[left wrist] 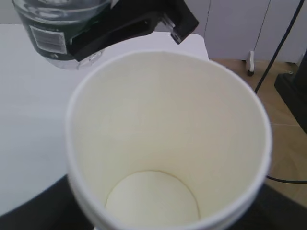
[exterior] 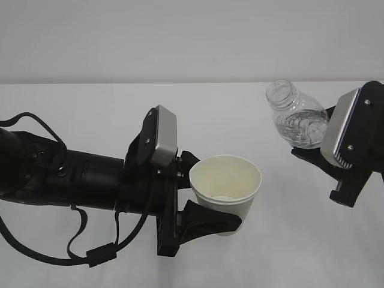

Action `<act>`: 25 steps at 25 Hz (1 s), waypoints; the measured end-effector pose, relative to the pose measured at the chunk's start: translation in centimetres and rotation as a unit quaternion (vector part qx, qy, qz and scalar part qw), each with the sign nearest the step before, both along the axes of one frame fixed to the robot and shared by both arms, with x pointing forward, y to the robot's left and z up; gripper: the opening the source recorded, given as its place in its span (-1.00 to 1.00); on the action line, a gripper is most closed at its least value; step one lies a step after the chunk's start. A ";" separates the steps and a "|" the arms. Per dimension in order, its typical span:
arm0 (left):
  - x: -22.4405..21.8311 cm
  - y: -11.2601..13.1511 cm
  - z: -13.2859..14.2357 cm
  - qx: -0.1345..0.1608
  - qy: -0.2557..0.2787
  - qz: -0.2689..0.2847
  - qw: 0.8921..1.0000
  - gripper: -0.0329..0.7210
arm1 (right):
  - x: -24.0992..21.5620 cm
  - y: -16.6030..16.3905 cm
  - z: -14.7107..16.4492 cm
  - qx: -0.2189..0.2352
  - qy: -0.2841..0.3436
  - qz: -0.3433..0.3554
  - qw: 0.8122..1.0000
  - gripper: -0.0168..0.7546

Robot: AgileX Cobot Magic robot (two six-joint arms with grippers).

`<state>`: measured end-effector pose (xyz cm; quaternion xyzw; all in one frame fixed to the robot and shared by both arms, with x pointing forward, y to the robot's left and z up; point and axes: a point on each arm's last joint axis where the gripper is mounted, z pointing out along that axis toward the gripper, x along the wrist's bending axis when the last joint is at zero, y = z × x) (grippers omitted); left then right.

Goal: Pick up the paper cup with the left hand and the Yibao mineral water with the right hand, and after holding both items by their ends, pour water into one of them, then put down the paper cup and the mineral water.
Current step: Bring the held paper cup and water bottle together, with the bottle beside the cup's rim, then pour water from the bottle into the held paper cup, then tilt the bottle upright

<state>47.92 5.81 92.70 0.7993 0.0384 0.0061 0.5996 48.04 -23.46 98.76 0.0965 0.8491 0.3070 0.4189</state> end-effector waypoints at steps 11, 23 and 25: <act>-0.1 -0.1 0.1 -0.006 -0.002 -0.007 1.000 0.39 | 0.0 -0.1 -0.1 -0.035 -0.015 0.015 0.999 0.20; -0.1 -0.1 0.1 -0.005 -0.004 -0.011 1.000 0.38 | 0.0 -0.2 -0.1 -0.071 -0.029 0.030 0.997 0.20; -0.1 -0.1 0.1 -0.005 -0.004 -0.011 1.000 0.38 | 0.0 -0.2 -0.1 -0.076 -0.032 0.034 0.996 0.20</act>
